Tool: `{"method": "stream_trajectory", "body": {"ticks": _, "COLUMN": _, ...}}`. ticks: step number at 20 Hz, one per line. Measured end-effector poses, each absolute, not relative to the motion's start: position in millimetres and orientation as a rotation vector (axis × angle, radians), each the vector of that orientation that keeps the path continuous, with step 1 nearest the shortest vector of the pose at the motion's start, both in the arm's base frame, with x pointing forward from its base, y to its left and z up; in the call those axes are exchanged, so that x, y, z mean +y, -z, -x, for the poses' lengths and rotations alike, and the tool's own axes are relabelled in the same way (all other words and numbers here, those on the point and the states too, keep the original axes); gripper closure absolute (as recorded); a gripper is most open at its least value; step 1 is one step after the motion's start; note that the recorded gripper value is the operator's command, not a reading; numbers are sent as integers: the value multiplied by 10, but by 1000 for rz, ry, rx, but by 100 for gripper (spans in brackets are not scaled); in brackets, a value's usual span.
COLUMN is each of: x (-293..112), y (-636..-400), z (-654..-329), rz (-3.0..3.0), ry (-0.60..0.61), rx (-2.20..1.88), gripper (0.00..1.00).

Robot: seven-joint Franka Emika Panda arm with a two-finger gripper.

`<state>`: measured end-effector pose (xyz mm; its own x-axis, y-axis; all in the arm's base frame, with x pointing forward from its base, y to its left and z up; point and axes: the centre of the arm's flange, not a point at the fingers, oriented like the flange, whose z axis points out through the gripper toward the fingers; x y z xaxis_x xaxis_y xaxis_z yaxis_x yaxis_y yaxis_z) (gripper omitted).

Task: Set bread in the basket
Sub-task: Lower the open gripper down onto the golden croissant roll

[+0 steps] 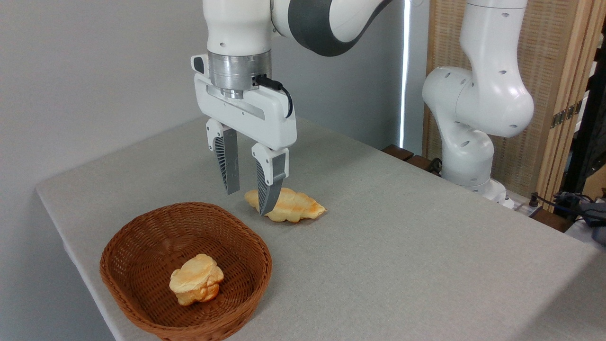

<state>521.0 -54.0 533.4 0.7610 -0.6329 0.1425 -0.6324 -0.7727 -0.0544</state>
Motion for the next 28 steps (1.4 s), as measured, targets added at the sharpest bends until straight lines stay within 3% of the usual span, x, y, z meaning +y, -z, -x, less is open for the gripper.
{"method": "stream_trajectory", "body": {"ticks": 18, "x": -574, "y": -5352, "z": -5152, "rz": 2949, "ry": 202, "rx": 1073, "gripper": 0}}
{"method": "stream_trajectory", "body": {"ticks": 28, "x": -723, "y": -5210, "z": -5032, "rz": 2953, "ry": 75, "rx": 1137, "gripper": 0}}
